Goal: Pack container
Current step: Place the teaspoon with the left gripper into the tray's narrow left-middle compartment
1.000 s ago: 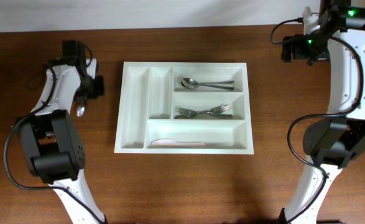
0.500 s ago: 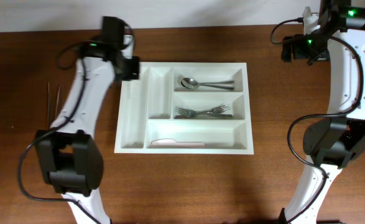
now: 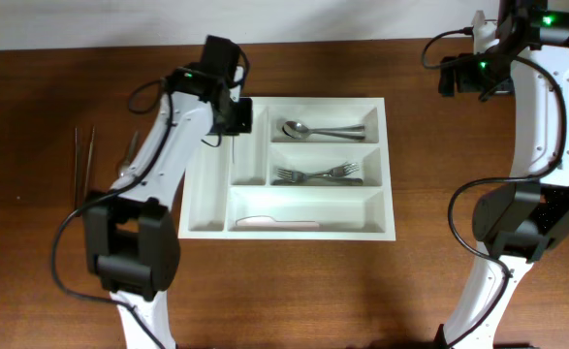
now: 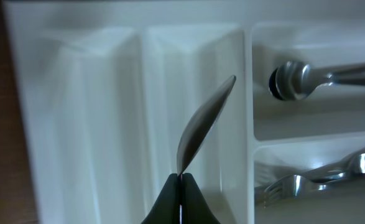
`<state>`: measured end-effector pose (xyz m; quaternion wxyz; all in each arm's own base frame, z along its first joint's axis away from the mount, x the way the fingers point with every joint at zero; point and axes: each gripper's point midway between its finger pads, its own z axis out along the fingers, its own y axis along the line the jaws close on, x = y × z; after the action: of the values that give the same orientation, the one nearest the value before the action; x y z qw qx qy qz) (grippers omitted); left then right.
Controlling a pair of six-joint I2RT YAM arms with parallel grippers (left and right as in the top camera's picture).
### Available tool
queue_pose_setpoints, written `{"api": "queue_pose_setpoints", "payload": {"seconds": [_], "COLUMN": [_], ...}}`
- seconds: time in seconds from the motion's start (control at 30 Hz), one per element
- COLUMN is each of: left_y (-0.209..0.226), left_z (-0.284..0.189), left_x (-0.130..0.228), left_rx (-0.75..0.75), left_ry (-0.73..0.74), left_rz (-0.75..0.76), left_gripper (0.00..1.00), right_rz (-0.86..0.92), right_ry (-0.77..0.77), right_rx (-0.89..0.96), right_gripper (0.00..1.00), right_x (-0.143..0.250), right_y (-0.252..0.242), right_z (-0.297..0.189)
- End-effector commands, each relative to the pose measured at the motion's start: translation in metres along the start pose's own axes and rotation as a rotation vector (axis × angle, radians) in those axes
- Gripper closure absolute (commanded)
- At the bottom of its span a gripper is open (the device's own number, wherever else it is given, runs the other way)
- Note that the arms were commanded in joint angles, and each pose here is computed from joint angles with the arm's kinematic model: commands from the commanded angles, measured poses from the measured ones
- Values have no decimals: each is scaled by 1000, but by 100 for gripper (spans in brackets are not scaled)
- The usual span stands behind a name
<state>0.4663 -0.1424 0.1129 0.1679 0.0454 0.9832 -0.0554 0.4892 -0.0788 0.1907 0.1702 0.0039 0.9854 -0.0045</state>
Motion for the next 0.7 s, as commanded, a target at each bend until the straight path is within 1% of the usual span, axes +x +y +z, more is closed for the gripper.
{"api": "queue_pose_setpoints", "payload": {"seconds": [0.0,0.1,0.2,0.23,0.3,0.4,0.47,0.57,0.6,0.67], "left_y": [-10,-12,-12,-12,-11,-3,12,48,66,89], "left_z": [25,35,39,39,38,33,26,11,4,-4], "left_x": [10,12,10,7,3,-2,-4,-7,-7,-5], "left_rx": [10,10,11,13,14,7,-25,-128,-177,-236], "left_ry": [55,67,58,48,34,23,26,30,34,43], "left_rz": [1,5,5,4,2,12,49,53,55,52], "left_gripper": [98,98,82,50,36,35,35,31,30,31], "right_rz": [7,7,7,7,7,7,7,7,7,7], "right_ry": [-19,-19,-19,-19,-19,-19,-19,-19,-19,-19], "right_rx": [10,10,10,10,10,10,10,10,10,10], "right_gripper": [1,1,1,1,1,1,1,1,1,1], "right_x": [-3,-3,-3,-3,-3,-3,-3,-3,-3,-3], "right_y": [-3,-3,-3,-3,-3,-3,-3,-3,-3,-3], "right_z": [-7,-7,-7,-7,-7,-7,-7,-7,-7,-7]}}
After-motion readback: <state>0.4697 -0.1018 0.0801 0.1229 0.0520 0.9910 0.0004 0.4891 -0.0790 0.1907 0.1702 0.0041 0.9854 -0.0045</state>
